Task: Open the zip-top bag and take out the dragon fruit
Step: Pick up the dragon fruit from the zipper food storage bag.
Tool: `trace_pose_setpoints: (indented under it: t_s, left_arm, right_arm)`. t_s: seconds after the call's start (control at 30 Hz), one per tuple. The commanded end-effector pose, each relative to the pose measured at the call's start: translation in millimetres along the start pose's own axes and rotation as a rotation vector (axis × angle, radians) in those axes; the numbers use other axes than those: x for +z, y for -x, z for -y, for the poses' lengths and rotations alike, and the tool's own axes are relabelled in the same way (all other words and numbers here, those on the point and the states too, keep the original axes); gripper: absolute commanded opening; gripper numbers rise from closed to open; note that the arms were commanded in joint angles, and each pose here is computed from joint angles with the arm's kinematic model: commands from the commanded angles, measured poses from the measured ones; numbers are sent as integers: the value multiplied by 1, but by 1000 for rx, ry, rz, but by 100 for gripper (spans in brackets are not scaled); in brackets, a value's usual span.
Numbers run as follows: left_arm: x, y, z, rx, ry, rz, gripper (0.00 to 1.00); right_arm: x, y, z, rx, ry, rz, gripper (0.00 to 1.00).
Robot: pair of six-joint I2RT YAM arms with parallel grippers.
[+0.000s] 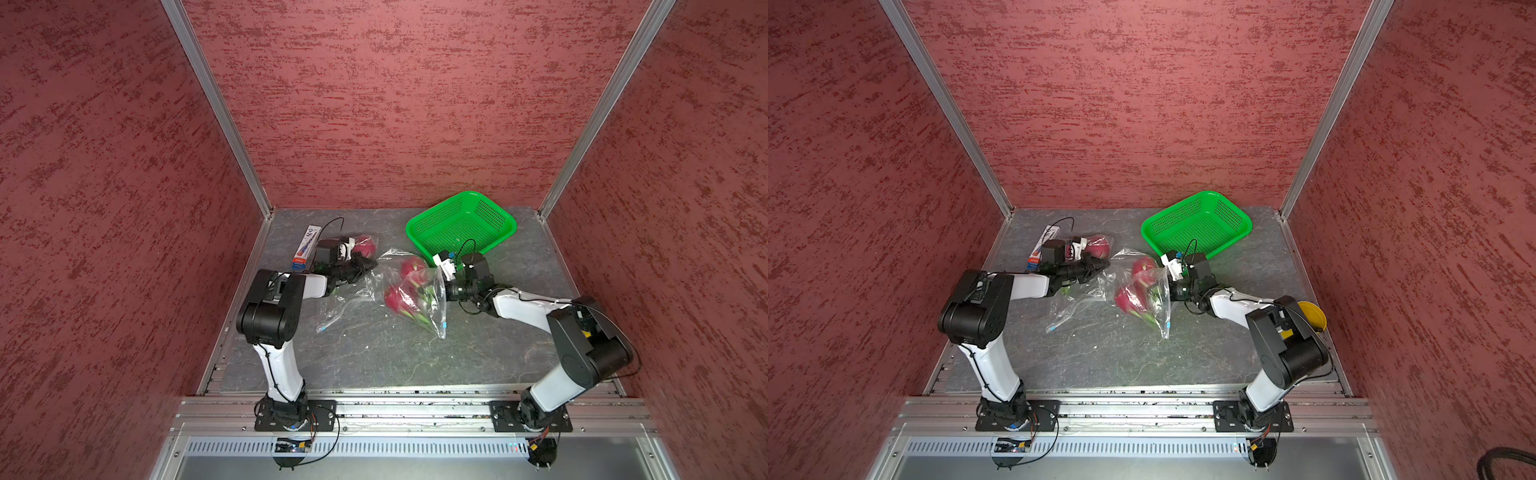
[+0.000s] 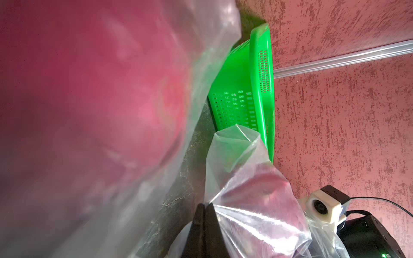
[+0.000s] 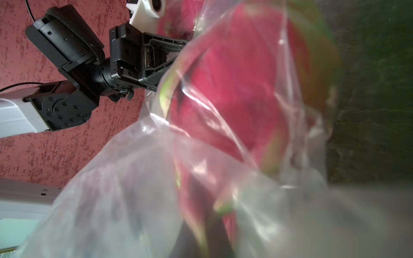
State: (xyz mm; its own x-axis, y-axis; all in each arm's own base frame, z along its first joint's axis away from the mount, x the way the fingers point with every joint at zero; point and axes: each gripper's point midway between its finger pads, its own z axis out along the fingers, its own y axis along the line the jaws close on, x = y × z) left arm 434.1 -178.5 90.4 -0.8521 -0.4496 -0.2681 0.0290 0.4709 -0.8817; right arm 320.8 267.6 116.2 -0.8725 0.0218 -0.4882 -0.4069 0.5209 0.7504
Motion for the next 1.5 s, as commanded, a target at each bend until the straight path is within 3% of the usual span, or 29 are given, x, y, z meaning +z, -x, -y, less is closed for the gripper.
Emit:
trace_pose_setpoints:
  t_s: [0.0,0.27,0.9,1.47]
  left_arm:
    - [-14,10,-19,-13,66,49,0]
    - [-21,20,-37,-47,108,75,0]
    - [-17,28,-40,-65,132,76,0]
    - [-15,30,-43,-69,151,74,0]
  right_arm:
    - [-12,9,-13,-53,8,12,3]
    - [-35,0,-37,-78,33,16,3]
    - [-99,6,-57,-122,-10,100,3]
    - [-156,6,-68,-155,-168,187,3]
